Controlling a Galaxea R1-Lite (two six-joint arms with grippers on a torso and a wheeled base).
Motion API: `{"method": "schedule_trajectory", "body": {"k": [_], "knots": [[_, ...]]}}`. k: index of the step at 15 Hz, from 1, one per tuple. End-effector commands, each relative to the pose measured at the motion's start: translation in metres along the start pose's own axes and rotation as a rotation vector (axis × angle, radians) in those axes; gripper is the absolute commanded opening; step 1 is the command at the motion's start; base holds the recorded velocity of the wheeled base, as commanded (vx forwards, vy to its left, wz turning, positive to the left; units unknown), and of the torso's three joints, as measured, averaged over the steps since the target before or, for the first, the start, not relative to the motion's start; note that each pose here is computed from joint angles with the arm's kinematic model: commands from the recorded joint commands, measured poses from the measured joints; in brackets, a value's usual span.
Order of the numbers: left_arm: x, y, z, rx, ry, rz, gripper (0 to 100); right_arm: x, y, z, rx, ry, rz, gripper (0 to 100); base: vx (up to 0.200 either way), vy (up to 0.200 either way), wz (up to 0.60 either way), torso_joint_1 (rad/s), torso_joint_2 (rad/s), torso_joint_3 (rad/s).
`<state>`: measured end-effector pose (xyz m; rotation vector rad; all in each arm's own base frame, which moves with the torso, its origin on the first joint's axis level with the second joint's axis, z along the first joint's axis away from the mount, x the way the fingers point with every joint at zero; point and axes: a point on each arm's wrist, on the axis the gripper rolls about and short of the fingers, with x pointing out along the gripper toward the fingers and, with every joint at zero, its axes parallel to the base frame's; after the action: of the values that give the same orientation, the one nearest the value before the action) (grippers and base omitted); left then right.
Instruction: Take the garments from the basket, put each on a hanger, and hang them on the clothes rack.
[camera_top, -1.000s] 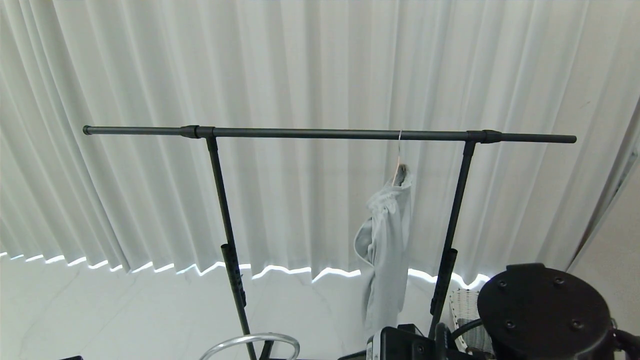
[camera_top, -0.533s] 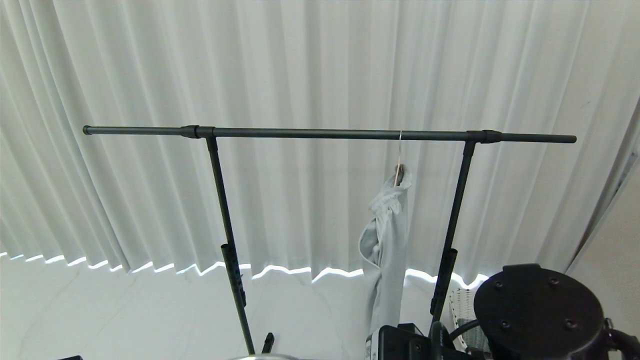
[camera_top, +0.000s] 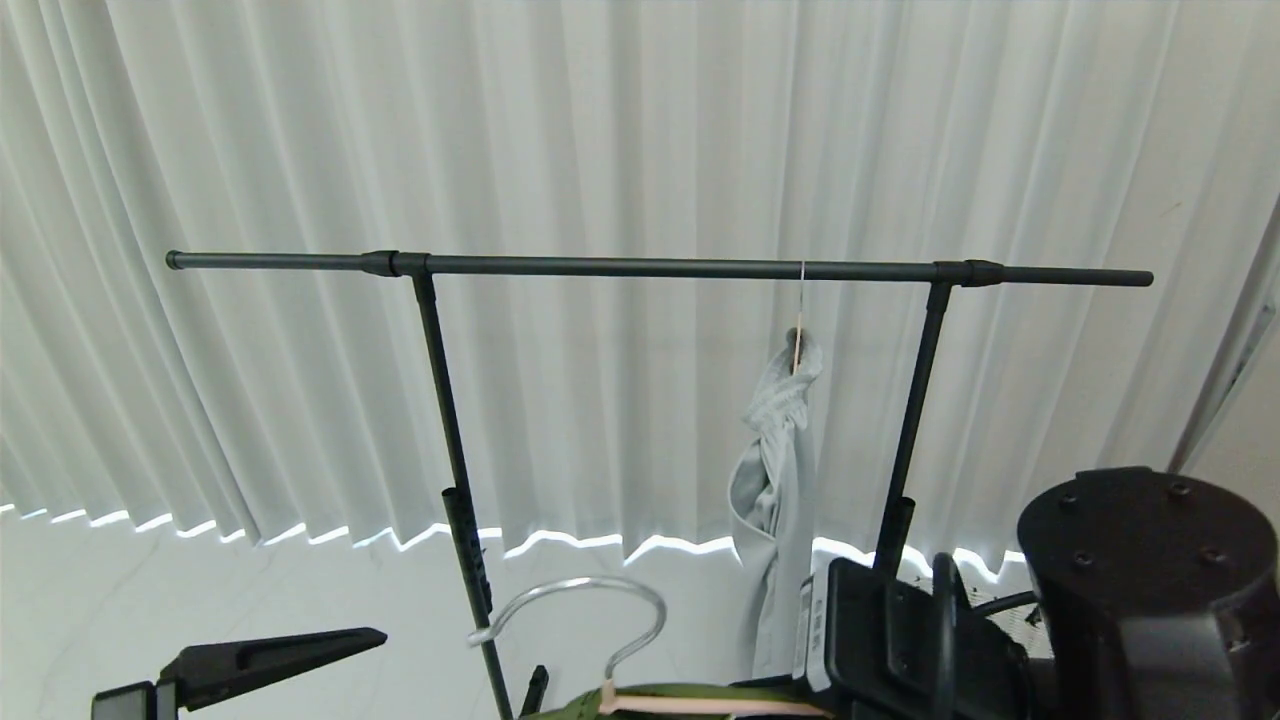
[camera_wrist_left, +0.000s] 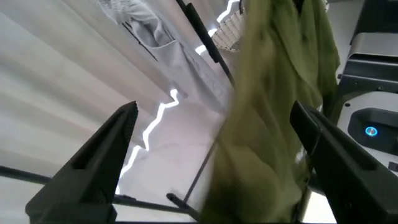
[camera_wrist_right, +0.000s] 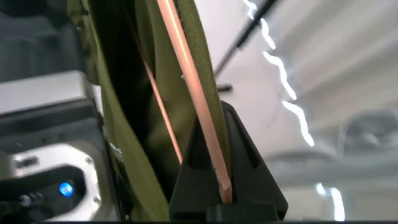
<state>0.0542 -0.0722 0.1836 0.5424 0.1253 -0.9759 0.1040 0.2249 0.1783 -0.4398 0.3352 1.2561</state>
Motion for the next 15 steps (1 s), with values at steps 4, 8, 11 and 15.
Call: {"method": "schedule_trajectory", "body": {"k": [4, 8, 11, 15], "knots": [[0.003, 0.012, -0.011, -0.055, 0.051, 0.15, 100, -0.051, -0.028, -0.005, 0.077, 0.027, -0.145, 0, 0.0, 0.0, 0.0, 0.0, 0.0, 0.0], [0.01, 0.019, -0.04, -0.134, 0.231, 0.258, 100, -0.079, -0.033, -0.009, 0.11, 0.036, -0.2, 0, 0.0, 0.0, 0.0, 0.0, 0.0, 0.0], [0.025, 0.02, -0.05, -0.16, 0.328, 0.217, 100, -0.084, -0.031, -0.008, 0.105, 0.02, -0.194, 0, 0.0, 0.0, 0.0, 0.0, 0.0, 0.0], [0.043, 0.026, -0.053, -0.185, 0.361, 0.201, 100, -0.085, -0.025, -0.006, 0.088, 0.0, -0.168, 0, 0.0, 0.0, 0.0, 0.0, 0.0, 0.0]]}}
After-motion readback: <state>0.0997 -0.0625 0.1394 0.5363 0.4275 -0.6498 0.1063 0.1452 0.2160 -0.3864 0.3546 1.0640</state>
